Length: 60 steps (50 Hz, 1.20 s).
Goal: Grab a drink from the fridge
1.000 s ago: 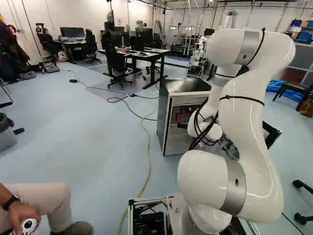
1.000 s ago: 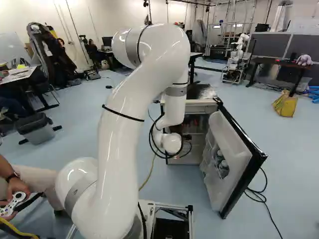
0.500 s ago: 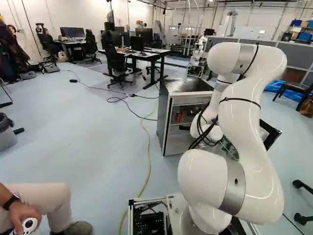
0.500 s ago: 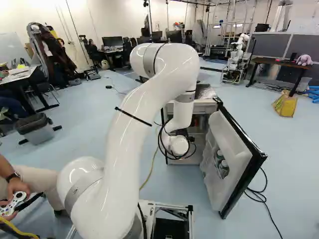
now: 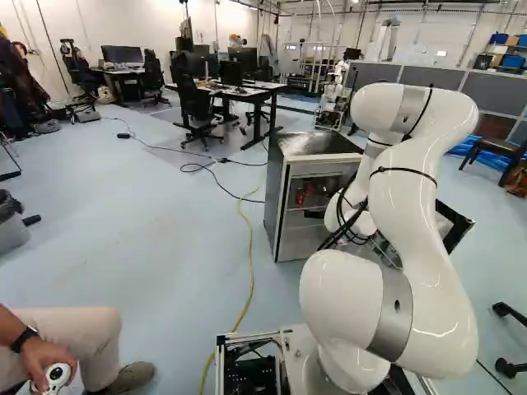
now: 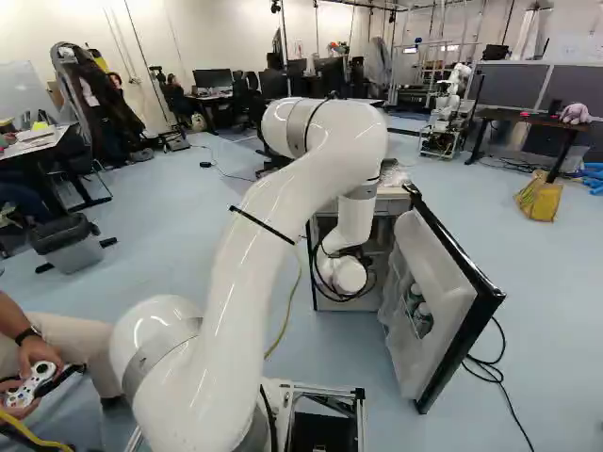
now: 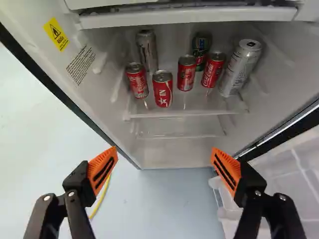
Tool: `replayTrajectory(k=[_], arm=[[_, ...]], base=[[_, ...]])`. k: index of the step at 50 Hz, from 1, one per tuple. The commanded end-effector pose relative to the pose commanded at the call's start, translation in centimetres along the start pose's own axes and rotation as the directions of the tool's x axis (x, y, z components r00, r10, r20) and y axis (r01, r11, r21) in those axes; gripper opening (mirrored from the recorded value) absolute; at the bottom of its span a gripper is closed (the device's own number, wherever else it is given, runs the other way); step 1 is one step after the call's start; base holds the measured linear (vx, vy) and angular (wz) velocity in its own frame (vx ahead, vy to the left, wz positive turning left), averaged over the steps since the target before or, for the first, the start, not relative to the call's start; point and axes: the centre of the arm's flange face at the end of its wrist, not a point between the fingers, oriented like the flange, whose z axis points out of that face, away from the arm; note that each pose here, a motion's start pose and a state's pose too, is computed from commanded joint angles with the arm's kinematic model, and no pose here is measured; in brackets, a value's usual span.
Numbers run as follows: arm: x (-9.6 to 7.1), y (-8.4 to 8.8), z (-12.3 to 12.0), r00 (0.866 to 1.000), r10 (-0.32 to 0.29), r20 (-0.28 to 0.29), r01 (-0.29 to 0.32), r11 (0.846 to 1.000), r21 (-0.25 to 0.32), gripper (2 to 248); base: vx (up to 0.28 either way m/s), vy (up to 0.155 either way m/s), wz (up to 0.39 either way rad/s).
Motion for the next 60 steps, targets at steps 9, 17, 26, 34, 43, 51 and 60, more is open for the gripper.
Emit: replayTrajectory(k=[9,17,26,34,43,51,60], arm=[[0.3,0.8,0.7,1.000,-0.010,-0.012,0.010,1.000,0.000,247],[0.5,1.4,1.4,1.000,-0.015,-0.023,0.015,1.000,-0.004,247],[0.9,1.9,2.1,0.999,-0.022,-0.034,0.022,1.000,-0.009,247],[1.2,2.5,2.9,0.999,-0.029,-0.045,0.028,1.000,-0.013,247],[1.5,2.9,3.7,0.998,-0.037,-0.056,0.036,0.999,-0.016,247],[1.9,3.0,4.5,0.997,-0.046,-0.066,0.046,0.999,-0.014,247],[2.3,3.1,5.4,0.995,-0.058,-0.076,0.057,0.998,-0.011,247]], base=[[0.000,0.000,0.000],[0.000,0.000,0.000],[0.000,0.000,0.000],[0.000,0.000,0.000],[0.000,0.000,0.000],[0.000,0.000,0.000],[0.000,0.000,0.000]])
